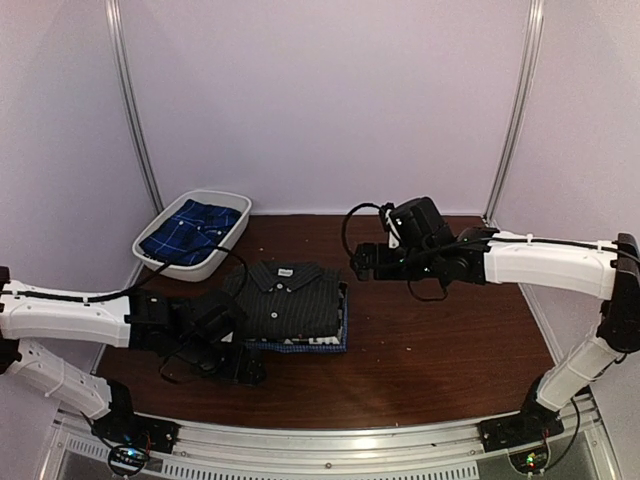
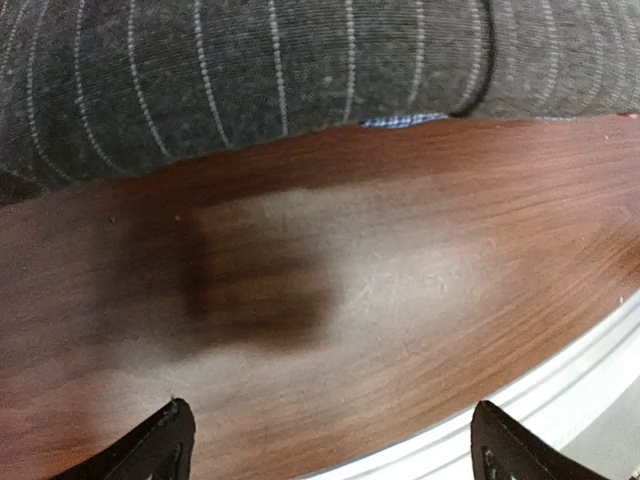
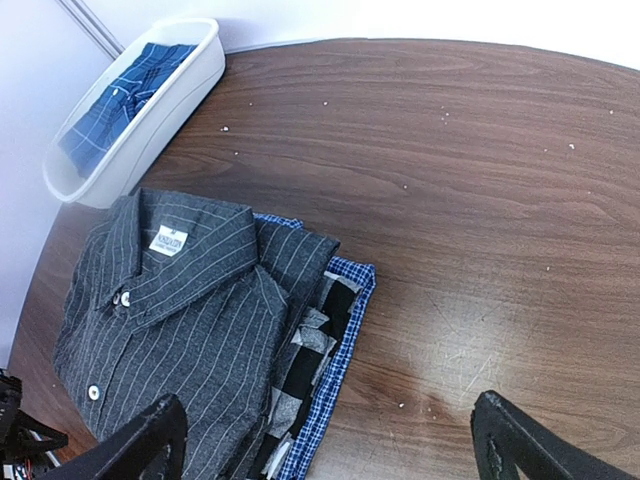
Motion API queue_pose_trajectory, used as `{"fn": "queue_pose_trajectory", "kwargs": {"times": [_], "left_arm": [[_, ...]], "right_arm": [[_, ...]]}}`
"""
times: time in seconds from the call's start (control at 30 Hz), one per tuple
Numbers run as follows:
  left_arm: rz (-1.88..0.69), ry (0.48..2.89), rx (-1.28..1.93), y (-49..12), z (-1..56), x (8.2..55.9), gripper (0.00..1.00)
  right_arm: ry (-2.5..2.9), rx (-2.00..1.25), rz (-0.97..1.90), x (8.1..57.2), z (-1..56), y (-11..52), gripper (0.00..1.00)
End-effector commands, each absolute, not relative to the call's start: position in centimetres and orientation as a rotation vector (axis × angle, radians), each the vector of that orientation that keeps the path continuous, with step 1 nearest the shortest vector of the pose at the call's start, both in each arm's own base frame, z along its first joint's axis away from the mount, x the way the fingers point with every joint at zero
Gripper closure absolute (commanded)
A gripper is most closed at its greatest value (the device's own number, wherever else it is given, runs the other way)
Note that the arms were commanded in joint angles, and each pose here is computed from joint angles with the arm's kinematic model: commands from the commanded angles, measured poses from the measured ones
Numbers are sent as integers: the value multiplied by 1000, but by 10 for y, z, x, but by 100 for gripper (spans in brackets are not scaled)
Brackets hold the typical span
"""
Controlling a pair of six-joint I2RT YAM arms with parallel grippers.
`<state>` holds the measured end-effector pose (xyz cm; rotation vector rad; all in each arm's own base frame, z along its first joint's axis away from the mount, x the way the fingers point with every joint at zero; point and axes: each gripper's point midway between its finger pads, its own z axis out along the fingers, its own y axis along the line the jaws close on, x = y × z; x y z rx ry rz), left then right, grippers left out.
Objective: Fold and stack the long sleeve shirts
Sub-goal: Move the square-folded shirt to the corner of the board.
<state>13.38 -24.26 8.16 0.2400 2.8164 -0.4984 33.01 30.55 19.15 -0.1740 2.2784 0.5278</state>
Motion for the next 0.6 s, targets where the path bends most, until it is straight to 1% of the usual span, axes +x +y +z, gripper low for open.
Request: {"fn": "queue_pose_trajectory", "kwargs": {"times": [0.0,0.3,0.57], "left_arm": [[-513,2726,122,-261,70,157,2],[-387,2680,89,-267,33,180,2],[-296,2621,117,-271,17,201,2]], "right_arm": [[2247,-139,489,331,203,290,0],[2248,-119,459,329,200,277,0],[2259,-112,442,328,195,270,0]]}}
